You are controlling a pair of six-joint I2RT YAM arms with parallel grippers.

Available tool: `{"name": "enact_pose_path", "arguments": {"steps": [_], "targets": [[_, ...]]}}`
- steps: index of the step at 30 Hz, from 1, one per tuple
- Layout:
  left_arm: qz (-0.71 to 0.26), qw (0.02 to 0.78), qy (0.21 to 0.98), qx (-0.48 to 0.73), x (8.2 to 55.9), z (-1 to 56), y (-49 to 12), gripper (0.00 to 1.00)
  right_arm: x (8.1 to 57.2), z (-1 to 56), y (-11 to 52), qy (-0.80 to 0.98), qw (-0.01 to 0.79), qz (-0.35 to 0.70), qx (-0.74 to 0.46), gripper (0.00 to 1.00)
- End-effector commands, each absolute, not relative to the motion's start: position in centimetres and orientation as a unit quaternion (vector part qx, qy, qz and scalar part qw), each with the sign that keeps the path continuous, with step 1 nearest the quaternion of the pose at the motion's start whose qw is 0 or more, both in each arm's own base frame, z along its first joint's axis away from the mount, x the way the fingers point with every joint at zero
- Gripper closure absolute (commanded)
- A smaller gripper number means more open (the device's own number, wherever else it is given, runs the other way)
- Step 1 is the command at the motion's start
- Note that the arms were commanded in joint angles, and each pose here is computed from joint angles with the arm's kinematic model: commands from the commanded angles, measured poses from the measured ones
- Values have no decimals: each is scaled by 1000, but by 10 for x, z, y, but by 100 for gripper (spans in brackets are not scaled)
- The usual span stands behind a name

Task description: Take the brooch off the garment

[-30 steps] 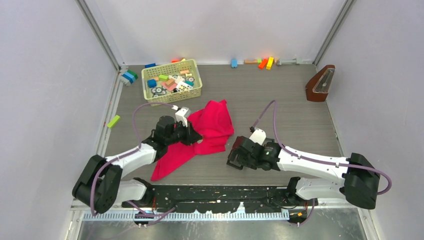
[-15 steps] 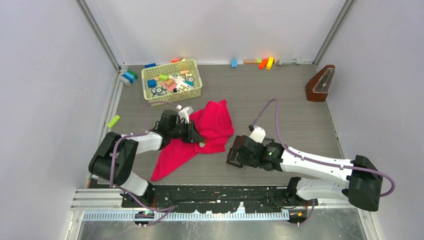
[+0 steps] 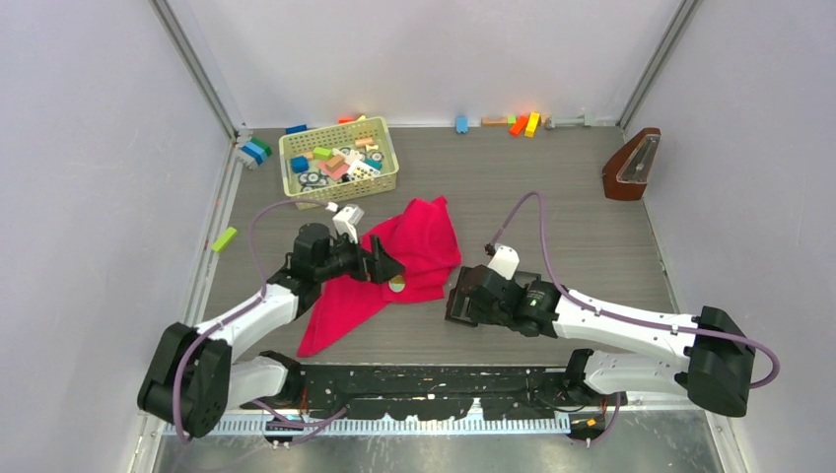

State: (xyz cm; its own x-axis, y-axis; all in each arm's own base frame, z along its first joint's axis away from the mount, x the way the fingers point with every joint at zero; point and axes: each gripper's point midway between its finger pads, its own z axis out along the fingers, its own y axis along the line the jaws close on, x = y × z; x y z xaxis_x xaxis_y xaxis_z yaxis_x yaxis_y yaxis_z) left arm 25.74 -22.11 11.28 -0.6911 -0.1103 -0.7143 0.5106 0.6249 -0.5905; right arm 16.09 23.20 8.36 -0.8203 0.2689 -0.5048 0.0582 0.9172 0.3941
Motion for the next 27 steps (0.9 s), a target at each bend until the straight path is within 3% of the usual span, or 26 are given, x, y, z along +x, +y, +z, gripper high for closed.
{"name": "enact_pose_path", "arguments": {"steps": [1,4,11,27], "targets": [[-382,435,809,100,268,132,-205,0,178,115,243,912,337,220,83,44],[-343,450,823,46,272,133,-186,0,180,120,244,907,345,228,79,44],[-416,494,758,92,253,169,-201,0,185,130,245,899,363,237,69,44],[-542,429,709,139,228,188,-252,12,197,157,254,863,415,284,47,45]]}}
